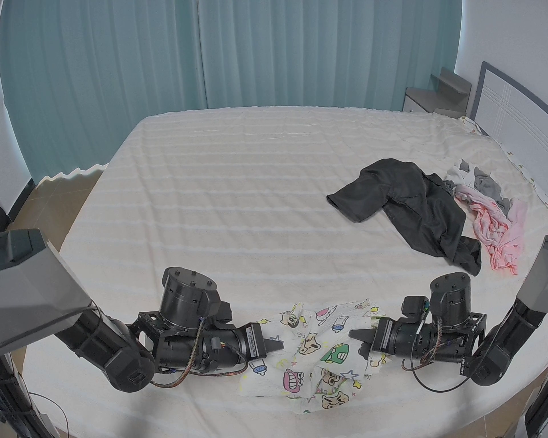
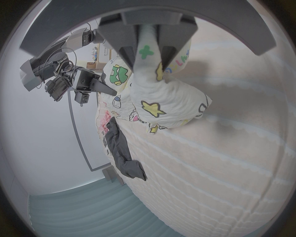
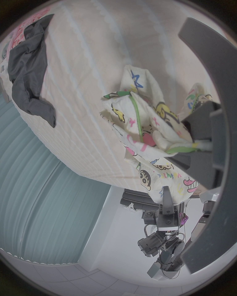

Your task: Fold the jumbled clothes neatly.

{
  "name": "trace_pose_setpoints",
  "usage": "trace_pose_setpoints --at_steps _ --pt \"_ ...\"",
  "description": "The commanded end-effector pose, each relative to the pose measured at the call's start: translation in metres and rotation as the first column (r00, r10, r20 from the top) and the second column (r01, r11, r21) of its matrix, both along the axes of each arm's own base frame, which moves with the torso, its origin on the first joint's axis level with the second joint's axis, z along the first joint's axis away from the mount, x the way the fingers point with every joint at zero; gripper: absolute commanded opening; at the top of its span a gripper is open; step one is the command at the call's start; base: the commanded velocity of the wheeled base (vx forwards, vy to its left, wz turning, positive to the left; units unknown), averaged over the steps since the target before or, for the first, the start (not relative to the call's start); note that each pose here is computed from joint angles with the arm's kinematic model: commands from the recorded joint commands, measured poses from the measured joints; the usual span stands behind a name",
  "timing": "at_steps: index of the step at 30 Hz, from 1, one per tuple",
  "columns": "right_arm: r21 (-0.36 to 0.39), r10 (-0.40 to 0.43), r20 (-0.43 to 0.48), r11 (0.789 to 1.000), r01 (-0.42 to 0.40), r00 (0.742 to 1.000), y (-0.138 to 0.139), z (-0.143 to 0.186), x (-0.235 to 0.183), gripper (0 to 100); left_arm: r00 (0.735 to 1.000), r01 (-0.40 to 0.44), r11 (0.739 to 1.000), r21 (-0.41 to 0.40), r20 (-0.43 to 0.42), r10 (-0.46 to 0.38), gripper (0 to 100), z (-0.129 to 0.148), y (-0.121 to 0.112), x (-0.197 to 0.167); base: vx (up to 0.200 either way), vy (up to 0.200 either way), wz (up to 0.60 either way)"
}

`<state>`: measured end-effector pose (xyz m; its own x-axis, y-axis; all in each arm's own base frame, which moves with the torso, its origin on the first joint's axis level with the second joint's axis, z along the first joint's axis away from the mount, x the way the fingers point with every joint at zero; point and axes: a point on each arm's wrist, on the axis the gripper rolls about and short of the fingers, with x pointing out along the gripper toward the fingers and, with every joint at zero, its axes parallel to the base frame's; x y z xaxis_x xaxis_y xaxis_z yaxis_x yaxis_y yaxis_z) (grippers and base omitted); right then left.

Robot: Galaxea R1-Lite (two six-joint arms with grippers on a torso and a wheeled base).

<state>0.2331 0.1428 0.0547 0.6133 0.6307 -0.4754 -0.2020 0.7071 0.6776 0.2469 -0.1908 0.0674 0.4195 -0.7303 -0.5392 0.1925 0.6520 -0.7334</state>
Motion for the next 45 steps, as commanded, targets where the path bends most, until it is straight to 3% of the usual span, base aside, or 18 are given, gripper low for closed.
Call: trace_pose_setpoints --at_steps 1,8,14,15,20,31,37,38,39,40,45 --pt "-0.005 0.001 -0.008 1.0 -0.001 1.0 0.0 -0.003 0.0 0 1.0 -0.001 1.0 0.004 -0.006 0.001 0 -0.002 0.0 0.0 0.0 0.0 0.0" --pt "-0.038 0.001 -0.054 0.999 -0.003 0.999 -0.001 -0.016 -0.001 0 0.999 -0.038 0.997 0.067 -0.032 0.04 0 -0.023 0.001 0.004 0.0 0.0 0.0" --pt "-0.082 -0.013 -0.09 0.997 0.006 0.996 -0.001 -0.03 -0.003 0 0.997 -0.081 0.982 0.168 -0.004 0.083 0 -0.047 0.002 0.011 0.0 0.0 0.0" --pt "-0.118 -0.029 -0.099 0.993 0.018 0.995 0.0 -0.04 -0.002 0 0.996 -0.093 0.976 0.195 0.007 0.093 0 -0.054 0.003 0.012 0.0 0.0 0.0" --pt "-0.194 -0.028 -0.12 0.981 0.004 0.992 0.0 -0.056 -0.006 0 0.994 -0.105 0.969 0.222 -0.001 0.108 0 -0.062 0.004 0.011 0.0 0.0 0.0" --pt "-0.231 -0.051 -0.153 0.973 0.014 0.987 -0.002 -0.069 -0.008 0 0.993 -0.099 0.961 0.26 -0.043 0.114 0 -0.079 0.005 0.01 0.0 0.0 0.0" --pt "-0.236 -0.051 -0.16 0.972 0.012 0.986 -0.003 -0.07 -0.01 0 0.989 -0.132 0.953 0.271 -0.022 0.144 0 -0.079 0.005 0.012 0.0 0.0 0.0" --pt "-0.236 -0.051 -0.16 0.972 0.012 0.986 -0.004 -0.07 -0.01 0 0.989 -0.134 0.953 0.271 -0.022 0.146 100 -0.079 0.005 0.012 0.0 0.0 0.0" --pt "-0.236 -0.052 -0.162 0.972 0.013 0.985 -0.003 -0.071 -0.01 0 0.989 -0.136 0.953 0.272 -0.021 0.147 100 -0.079 0.005 0.012 0.0 0.0 0.0" --pt "-0.236 -0.052 -0.162 0.972 0.013 0.985 -0.003 -0.071 -0.01 100 0.989 -0.136 0.953 0.272 -0.021 0.147 100 -0.079 0.005 0.012 0.0 0.0 0.0" --pt "-0.246 -0.072 -0.138 0.969 0.036 0.988 -0.007 -0.069 -0.016 100 0.986 -0.152 0.948 0.278 -0.018 0.164 100 -0.076 0.012 0.01 0.0 0.0 0.0"
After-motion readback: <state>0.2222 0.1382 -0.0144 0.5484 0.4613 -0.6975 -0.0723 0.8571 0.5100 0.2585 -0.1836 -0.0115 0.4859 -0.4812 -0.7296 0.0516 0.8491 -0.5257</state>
